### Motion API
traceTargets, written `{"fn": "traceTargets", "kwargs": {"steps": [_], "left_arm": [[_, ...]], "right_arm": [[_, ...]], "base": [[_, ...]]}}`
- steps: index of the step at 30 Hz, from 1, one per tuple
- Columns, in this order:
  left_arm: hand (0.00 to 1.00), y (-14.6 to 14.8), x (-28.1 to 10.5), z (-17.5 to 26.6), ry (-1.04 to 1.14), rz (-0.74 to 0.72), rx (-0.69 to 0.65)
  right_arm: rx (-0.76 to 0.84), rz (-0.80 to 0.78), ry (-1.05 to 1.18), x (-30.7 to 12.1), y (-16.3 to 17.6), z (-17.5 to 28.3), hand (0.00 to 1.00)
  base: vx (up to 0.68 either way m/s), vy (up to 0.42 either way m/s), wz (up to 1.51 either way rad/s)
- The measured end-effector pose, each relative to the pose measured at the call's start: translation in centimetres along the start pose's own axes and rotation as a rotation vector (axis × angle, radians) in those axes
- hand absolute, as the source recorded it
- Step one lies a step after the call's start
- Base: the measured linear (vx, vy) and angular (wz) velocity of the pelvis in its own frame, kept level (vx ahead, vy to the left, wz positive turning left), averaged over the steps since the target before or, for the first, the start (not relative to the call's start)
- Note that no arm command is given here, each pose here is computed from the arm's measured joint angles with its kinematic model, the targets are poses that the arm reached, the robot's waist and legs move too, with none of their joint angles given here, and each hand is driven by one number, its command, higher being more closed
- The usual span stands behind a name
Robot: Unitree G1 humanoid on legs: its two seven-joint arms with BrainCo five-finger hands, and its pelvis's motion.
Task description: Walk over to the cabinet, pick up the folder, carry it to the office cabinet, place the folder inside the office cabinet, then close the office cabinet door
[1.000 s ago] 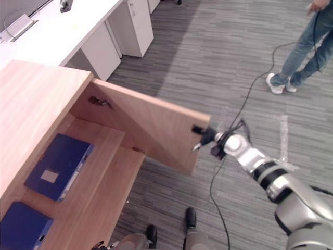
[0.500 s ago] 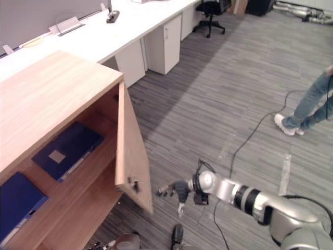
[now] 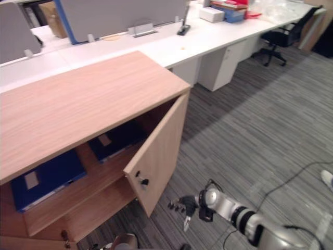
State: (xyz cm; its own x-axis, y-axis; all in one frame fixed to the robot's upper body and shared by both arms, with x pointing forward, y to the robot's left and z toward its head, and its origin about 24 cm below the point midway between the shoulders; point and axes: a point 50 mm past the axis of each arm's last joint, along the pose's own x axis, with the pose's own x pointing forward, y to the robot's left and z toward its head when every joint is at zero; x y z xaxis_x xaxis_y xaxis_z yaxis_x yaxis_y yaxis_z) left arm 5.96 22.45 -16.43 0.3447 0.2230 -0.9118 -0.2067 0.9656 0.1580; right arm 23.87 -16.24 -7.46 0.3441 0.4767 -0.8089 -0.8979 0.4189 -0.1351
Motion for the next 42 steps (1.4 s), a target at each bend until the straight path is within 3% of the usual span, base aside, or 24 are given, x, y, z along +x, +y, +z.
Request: {"fn": "traceTargets", "kwargs": {"steps": [1, 3, 6, 13, 18, 26, 33, 38, 42], "left_arm": [[0.00, -0.1, 0.0, 0.0, -0.001, -0.004, 0.007], [0.00, -0.4, 0.0, 0.0, 0.005, -0.008, 0.012], [0.00, -0.8, 0.0, -0.3, 0.023, 0.008, -0.007], [0.00, -1.6, 0.2, 1.3, -0.023, -0.001, 0.051], [0.00, -2.0, 0.5, 4.3, -0.113, 0.012, 0.048], [0.00, -0.3, 0.2, 1.6, -0.035, 0.106, -0.175], [0.00, -0.1, 0.0, 0.8, -0.014, 0.124, -0.276], [0.00, -0.1, 0.0, 0.5, -0.004, 0.127, -0.272], [0.00, 0.3, 0.1, 0.9, -0.015, 0.126, -0.221]], "right_arm": [[0.058, -0.073, 0.013, 0.3, -0.5, -0.5, 0.00], [0.355, -0.336, 0.056, 0.9, -1.1, -2.8, 0.00], [0.787, -0.570, 0.146, 1.1, 1.3, -6.4, 0.00], [1.277, -0.683, 0.387, 0.7, 10.5, -11.8, 0.00], [1.421, -0.762, 0.410, 0.0, 13.1, -12.9, 0.00], [1.498, -0.765, 0.383, 0.5, 14.0, -12.3, 0.00], [1.492, -0.776, 0.350, 0.7, 13.5, -11.9, 0.00], [1.538, -0.817, 0.344, 0.1, 13.8, -12.5, 0.00], [1.714, -0.859, 0.339, -0.1, 15.0, -13.1, 0.00]], "base": [[0.05, 0.159, 0.49], [0.04, 0.162, 0.48], [0.04, 0.179, 0.59], [0.03, 0.117, 1.07], [-0.03, -0.212, 1.45], [0.03, -0.155, 0.59], [-0.09, -0.046, 0.42], [-0.13, 0.067, 0.73], [-0.01, 0.237, 1.35]]}}
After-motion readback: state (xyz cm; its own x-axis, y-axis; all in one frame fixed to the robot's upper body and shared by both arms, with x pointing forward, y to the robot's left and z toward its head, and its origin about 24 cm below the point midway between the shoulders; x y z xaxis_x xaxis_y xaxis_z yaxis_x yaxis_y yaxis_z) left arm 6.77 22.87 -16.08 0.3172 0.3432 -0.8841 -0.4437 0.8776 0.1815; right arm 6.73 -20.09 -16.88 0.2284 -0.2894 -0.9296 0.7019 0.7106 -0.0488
